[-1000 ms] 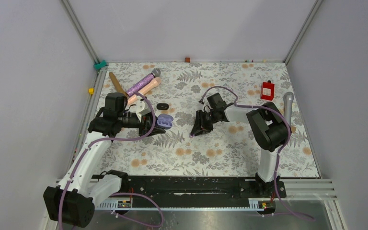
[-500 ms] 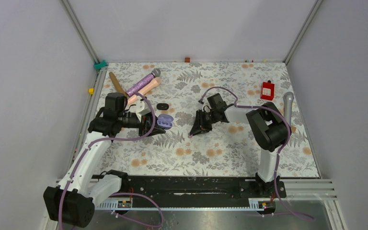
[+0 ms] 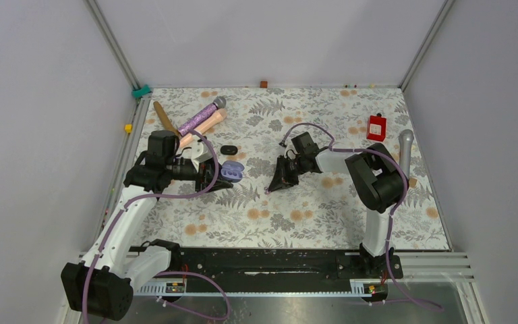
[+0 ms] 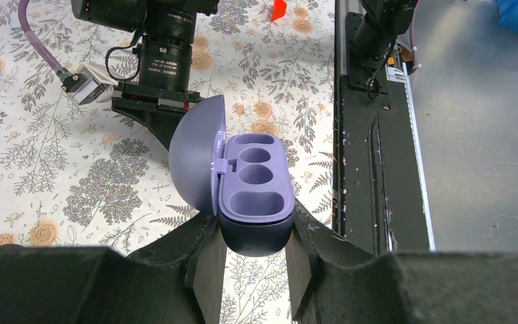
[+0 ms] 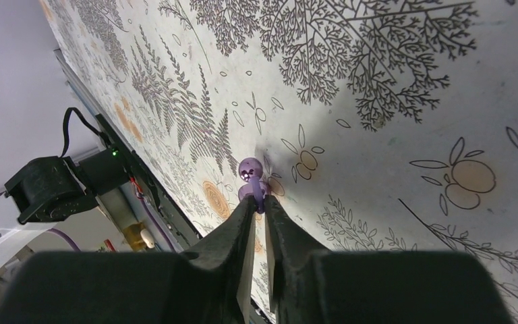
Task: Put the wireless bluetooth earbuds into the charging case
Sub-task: Pick up the earbud from the center of the board, then place the earbud in the charging case.
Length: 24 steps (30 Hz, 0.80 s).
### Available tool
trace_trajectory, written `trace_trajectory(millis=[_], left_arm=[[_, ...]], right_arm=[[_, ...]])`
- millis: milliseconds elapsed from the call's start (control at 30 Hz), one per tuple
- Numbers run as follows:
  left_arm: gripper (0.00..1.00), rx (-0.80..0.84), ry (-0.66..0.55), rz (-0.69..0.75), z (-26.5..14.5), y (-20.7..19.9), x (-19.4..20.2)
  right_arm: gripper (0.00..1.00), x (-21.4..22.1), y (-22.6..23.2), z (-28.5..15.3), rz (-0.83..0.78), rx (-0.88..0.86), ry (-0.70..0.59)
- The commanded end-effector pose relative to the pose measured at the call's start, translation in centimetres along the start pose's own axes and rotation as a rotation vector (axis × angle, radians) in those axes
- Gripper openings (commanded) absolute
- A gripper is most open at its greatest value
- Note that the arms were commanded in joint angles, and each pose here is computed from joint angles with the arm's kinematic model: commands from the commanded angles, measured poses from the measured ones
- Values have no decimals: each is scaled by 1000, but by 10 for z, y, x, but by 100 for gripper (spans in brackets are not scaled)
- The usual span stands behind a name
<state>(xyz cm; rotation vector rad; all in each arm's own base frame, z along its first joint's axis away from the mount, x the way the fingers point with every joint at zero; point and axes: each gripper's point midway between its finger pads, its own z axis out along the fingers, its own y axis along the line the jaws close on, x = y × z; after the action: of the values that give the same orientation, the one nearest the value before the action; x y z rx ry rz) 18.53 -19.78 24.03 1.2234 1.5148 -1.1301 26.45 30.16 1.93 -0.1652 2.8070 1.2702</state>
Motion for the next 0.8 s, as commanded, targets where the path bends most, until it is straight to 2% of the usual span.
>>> trace_trajectory(millis=[0,167,400,767], left_arm=[[0,31,-40,50,0,-2,-12],[0,30,-41,52,0,-3,-12],[0,36,-44,51,0,-4,-12],[0,83,-52,-2,4,-3,-10]], right_arm=[[14,-4,6,-2,-59,-3,-11],[1,-10,16,-9,-123,-14,-20],[0,-28,65,-55,-378,-45,-108],[1,-31,138,-175,-909,62,-374]])
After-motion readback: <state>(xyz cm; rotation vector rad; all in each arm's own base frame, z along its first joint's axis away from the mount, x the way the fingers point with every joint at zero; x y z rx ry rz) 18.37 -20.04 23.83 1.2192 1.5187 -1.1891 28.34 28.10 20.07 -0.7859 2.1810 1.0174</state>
